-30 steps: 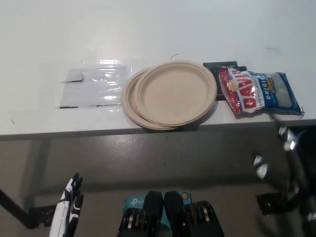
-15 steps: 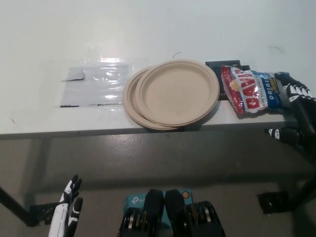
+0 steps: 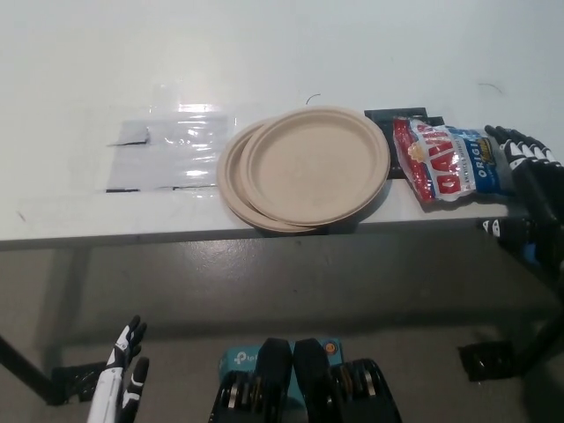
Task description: The robot picks up a small bag of sunflower seeds on the right hand side and take it to the empty plate on the left hand side then pours some sunflower seeds on to the plate.
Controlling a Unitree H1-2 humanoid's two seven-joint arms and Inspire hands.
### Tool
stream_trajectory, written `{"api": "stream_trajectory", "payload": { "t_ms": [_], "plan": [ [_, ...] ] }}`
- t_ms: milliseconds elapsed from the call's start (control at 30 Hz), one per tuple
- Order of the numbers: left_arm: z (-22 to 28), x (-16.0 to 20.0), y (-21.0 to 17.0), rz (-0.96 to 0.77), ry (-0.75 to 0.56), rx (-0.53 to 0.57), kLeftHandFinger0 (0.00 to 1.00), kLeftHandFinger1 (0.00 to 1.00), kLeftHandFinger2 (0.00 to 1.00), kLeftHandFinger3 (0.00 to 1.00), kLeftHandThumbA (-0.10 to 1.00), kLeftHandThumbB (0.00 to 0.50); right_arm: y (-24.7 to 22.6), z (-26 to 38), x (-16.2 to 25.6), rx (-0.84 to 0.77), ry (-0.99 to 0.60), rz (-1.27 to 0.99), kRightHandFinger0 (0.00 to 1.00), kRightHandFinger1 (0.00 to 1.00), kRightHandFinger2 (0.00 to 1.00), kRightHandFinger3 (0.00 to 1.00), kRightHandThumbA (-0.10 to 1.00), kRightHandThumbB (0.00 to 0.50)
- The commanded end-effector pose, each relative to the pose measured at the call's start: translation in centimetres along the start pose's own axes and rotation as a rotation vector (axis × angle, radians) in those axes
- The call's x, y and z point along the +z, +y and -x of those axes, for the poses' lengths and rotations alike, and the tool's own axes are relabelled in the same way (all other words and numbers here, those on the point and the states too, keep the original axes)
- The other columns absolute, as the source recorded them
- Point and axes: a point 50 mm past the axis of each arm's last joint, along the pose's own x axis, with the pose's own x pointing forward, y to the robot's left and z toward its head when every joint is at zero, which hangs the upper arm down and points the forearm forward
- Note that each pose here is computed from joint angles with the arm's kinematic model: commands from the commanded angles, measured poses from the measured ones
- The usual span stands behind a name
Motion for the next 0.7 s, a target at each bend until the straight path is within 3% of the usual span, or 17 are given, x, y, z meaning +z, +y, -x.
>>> {"api": "stream_trajectory", "payload": {
  "t_ms": [0, 100, 667],
  "plan": [
    [0.2, 0.6, 0.7, -0.029, -0.043, 0.008, 1.0, 1.0, 1.0, 1.0, 1.0, 0.088, -3.5, -2.0, 0.6, -0.06, -0.019, 0.023, 1.0, 1.0, 1.0, 1.0, 1.0, 0.425],
    [0.2, 0.6, 0.7, -0.05, -0.042, -0.008, 1.0, 1.0, 1.0, 1.0, 1.0, 0.071, -4.0, -2.3, 0.7, -0.07, -0.011, 0.022, 1.0, 1.0, 1.0, 1.0, 1.0, 0.389],
    [0.9, 0.4, 0.4, -0.055, -0.021, -0.036, 1.0, 1.0, 1.0, 1.0, 1.0, 0.094, -3.5, -3.8, -0.1, -0.017, 0.041, 0.032, 1.0, 1.0, 1.0, 1.0, 1.0, 0.407]
  ]
}}
